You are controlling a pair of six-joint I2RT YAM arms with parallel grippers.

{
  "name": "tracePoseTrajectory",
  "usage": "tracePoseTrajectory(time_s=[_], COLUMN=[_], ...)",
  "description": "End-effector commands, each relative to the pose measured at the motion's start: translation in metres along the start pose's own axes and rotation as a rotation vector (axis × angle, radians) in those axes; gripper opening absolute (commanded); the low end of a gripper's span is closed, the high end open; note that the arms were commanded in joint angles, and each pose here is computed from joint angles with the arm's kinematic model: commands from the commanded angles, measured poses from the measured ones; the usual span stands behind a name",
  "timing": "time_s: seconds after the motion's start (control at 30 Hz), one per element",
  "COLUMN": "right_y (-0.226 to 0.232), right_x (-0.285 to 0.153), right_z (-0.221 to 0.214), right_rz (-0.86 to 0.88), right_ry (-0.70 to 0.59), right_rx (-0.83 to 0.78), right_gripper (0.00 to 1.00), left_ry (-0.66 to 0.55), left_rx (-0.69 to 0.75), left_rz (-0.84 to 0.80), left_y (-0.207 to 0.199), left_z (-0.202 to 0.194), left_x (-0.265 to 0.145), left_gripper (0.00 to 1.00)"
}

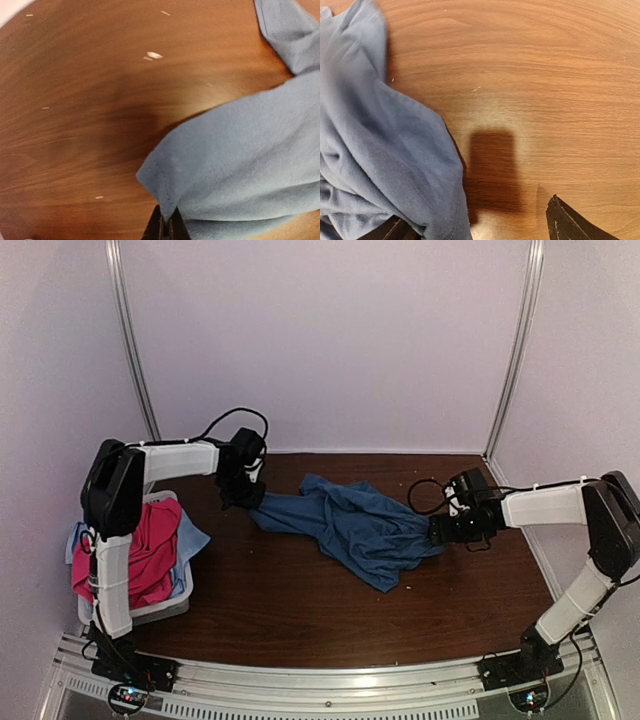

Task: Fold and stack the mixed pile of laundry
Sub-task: Pick up the crumpled T-shirt from the center of the board.

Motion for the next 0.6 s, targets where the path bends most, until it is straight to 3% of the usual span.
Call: tracePoseTrajectory(time_s=[0.0,0.2,0.47,0.57], right_y=[-0.010,0.017,0.043,0.077], right_x=[-0.009,-0.041,-0.090,-0.104], right_z=[0.003,0.020,0.019,0.011], right_rz=[0.012,0.183,0.339,0.464], right_ry=[-0.020,-0.145,-0.240,-0.260], right_rx=[0.011,-0.050,-0.090,-0.174], right_gripper=[0.86,0.83,0.82,0.77], left_ry=[-0.243,-0.287,-0.502,-0.547], left_rx=[-0.113,-0.036,0.064,0.069], left_rz=[-0.055,-0.355,-0.507,-0.561], left_y=[0.041,0.007,-0.016,-0.020], left_z=[0.047,0.054,0.068,0.075], left_x=[-0.089,-0.138,-0.225,-0.252], left_gripper=[0.00,0.00,0.00,0.00])
Point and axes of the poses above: each gripper's point midway between its finger pads, its own x axis out along the fingers, its own y axis along the line the jaws close on, z = x × y, the point moved 5 cm from there along -x, back along the fingers, and after that the axes turned 6 degrees about -x, right-handed, at the moved point
